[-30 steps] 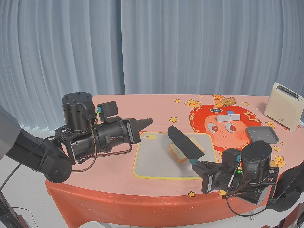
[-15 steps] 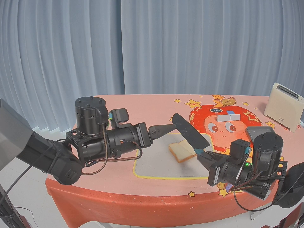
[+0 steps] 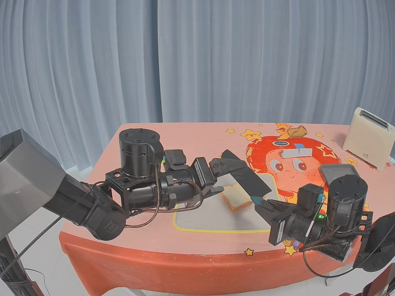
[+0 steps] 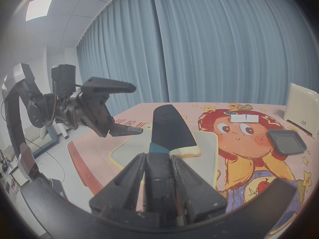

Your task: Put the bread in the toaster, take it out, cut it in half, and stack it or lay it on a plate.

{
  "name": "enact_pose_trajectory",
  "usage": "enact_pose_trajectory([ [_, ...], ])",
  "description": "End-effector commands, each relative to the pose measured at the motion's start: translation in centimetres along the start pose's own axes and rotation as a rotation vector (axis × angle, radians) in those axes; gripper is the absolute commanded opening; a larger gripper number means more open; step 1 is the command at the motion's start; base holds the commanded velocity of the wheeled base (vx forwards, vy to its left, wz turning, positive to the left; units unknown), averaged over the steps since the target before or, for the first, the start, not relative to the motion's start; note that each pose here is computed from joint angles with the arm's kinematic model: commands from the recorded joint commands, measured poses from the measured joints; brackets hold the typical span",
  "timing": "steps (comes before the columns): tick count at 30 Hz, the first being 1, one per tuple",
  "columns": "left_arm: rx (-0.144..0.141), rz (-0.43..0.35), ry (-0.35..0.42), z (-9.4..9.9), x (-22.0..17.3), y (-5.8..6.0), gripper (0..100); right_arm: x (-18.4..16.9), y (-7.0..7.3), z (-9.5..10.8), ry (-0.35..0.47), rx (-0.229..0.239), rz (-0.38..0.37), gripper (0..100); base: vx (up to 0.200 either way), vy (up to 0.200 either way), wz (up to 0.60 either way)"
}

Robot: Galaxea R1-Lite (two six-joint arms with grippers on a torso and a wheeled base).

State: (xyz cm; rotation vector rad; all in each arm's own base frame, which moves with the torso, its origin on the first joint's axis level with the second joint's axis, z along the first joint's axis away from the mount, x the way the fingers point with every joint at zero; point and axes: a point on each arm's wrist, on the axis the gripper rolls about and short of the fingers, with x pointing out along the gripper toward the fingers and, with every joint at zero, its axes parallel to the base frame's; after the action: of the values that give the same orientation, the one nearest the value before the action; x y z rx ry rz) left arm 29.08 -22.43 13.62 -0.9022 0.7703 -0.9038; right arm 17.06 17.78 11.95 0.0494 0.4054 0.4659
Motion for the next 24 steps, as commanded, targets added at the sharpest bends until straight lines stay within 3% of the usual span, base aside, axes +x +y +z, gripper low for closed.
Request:
enact_pose_trajectory([
  [1, -0.029, -0.019, 0.011, 0.3, 0.8, -0.1, 100, -0.1, 0.0, -0.2, 0.008, -0.018, 0.003, 0, 0.0, 0.0, 0.0],
  [3, -0.035, -0.015, 0.012, 0.3, 0.9, 0.2, 100, -0.1, 0.0, -0.2, 0.008, -0.02, 0.003, 0, 0.0, 0.0, 0.0],
  [4, -0.05, -0.004, 0.014, 0.3, 1.5, 0.8, 100, -0.1, 0.2, -0.2, 0.007, -0.022, 0.009, 0, 0.0, 0.0, 0.0],
  [7, -0.051, -0.002, 0.014, 0.4, 1.6, 1.0, 100, -0.2, 0.2, -0.2, 0.006, -0.021, 0.01, 0, 0.0, 0.0, 0.0],
  [8, -0.058, 0.012, 0.018, 0.3, 2.1, 1.9, 100, -0.3, 0.2, -0.2, 0.003, -0.022, 0.013, 0, 0.0, 0.0, 0.0],
  [14, -0.066, 0.026, 0.017, 0.5, 2.7, 2.8, 100, -0.3, 0.4, -0.2, 0.006, -0.024, 0.019, 0, 0.0, 0.0, 0.0],
  [24, -0.06, 0.011, 0.011, 0.8, 2.9, 2.4, 100, -0.5, 0.9, -0.6, 0.015, -0.034, 0.044, 0, 0.0, 0.0, 0.0],
])
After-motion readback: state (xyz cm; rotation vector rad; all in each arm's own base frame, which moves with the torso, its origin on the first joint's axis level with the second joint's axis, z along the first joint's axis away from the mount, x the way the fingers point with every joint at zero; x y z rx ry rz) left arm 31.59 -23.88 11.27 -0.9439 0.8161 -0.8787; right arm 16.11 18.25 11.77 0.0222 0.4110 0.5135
